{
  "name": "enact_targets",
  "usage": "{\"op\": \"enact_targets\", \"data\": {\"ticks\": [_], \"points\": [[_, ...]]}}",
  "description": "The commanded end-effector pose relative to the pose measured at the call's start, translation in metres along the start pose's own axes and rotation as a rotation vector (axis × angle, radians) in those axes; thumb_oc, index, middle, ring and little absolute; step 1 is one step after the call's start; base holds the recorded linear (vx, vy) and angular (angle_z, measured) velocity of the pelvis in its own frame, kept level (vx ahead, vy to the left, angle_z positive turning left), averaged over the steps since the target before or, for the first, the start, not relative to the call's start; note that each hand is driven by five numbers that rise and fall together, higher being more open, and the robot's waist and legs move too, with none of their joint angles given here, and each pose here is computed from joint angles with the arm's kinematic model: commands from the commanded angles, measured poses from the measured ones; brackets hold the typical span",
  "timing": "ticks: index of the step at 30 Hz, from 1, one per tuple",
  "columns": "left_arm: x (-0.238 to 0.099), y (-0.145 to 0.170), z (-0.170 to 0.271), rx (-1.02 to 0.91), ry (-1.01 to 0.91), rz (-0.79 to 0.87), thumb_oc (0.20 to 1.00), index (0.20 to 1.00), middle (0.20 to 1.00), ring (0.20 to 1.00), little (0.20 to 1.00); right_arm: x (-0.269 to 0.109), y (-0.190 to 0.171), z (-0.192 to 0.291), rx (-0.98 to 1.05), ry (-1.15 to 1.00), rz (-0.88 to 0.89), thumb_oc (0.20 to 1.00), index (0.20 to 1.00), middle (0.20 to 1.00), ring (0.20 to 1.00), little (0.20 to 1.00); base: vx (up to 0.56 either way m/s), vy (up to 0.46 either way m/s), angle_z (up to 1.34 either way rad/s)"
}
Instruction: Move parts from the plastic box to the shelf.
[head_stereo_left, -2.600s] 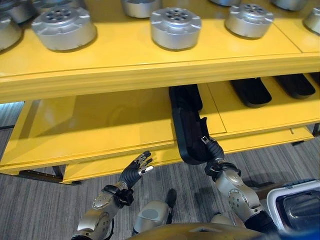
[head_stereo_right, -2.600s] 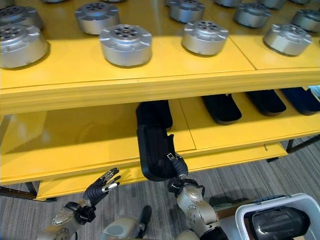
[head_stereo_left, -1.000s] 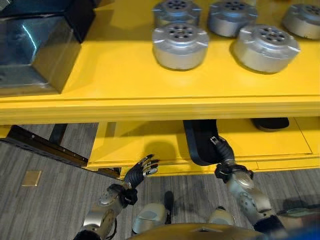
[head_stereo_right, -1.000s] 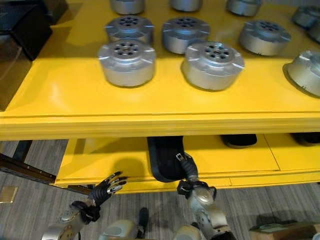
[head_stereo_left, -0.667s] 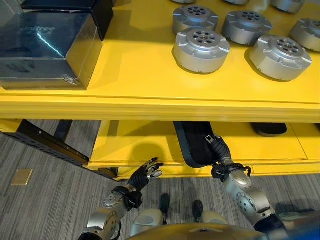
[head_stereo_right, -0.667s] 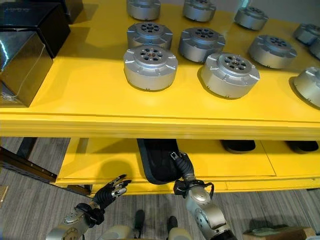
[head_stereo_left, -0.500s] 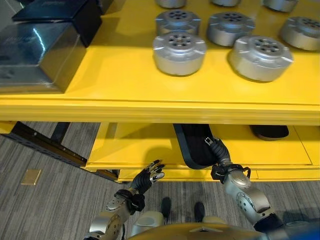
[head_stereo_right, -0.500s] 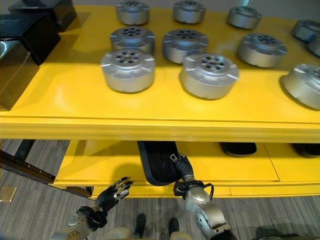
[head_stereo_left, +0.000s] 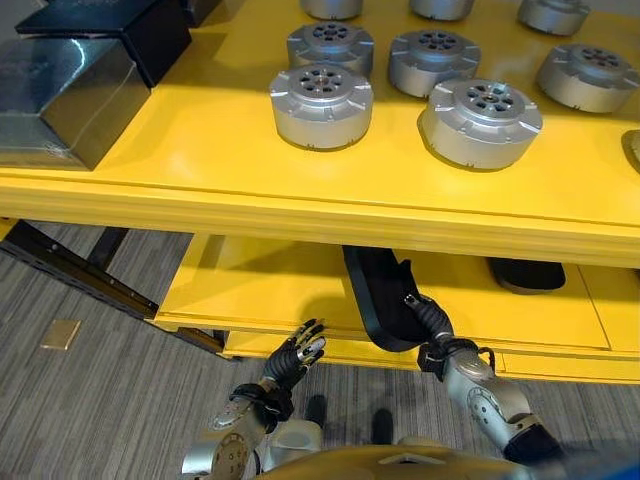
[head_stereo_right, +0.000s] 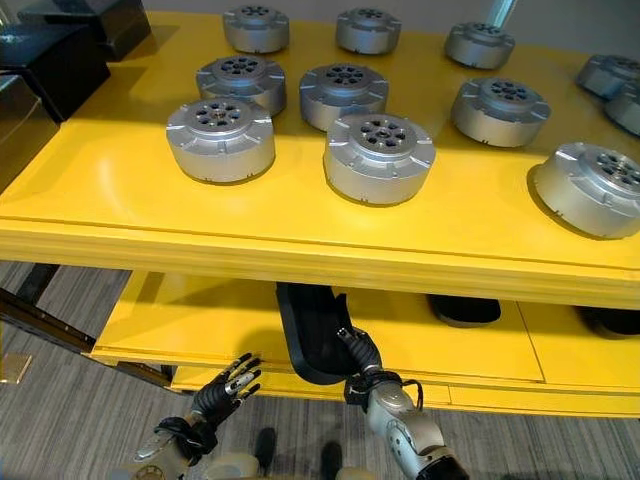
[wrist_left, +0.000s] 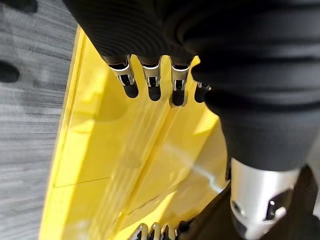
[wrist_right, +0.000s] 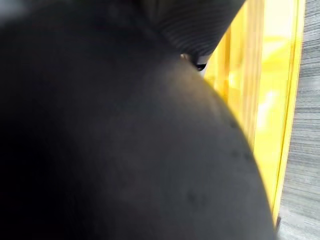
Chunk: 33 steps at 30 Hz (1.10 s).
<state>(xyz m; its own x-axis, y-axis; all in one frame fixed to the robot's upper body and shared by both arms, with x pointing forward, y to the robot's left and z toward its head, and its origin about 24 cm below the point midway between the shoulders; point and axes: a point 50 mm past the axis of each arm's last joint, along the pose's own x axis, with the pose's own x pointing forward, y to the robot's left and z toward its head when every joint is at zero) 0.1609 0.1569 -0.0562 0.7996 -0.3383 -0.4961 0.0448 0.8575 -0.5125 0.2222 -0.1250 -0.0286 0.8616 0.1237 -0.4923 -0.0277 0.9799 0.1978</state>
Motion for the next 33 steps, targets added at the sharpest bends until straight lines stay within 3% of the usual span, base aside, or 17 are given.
{"op": "enact_targets", "data": {"ticks": [1,18,20,27,33], "points": [[0.010,-0.013,0.021,0.012,-0.079,-0.098,1.000,1.000,1.000,1.000,1.000,0.002,0.016,0.051,0.054,-0.226,0.067,0.200,0.200,0.200,0.200,0.200,-0.11,-0.008,0.87],[0.016,-0.017,0.023,0.177,-0.005,-0.144,1.000,1.000,1.000,1.000,1.000,0.016,-0.006,0.050,0.202,-0.189,-0.067,0.200,0.200,0.200,0.200,0.200,-0.10,0.242,-0.07],[0.012,-0.012,0.017,0.116,0.001,-0.106,1.000,1.000,1.000,1.000,1.000,0.019,-0.004,0.041,0.213,-0.156,-0.041,0.200,0.200,0.200,0.200,0.200,-0.21,0.050,-0.46],[0.022,-0.030,0.010,0.044,0.061,-0.164,1.000,1.000,1.000,1.000,1.000,0.031,0.003,0.045,0.254,-0.119,-0.072,0.200,0.200,0.200,0.200,0.200,-0.17,-0.417,-0.03],[0.020,-0.022,0.007,0.008,0.023,-0.100,1.000,1.000,1.000,1.000,1.000,0.039,0.005,0.060,0.213,-0.119,-0.065,0.200,0.200,0.200,0.200,0.200,-0.06,-0.217,-0.01]]}}
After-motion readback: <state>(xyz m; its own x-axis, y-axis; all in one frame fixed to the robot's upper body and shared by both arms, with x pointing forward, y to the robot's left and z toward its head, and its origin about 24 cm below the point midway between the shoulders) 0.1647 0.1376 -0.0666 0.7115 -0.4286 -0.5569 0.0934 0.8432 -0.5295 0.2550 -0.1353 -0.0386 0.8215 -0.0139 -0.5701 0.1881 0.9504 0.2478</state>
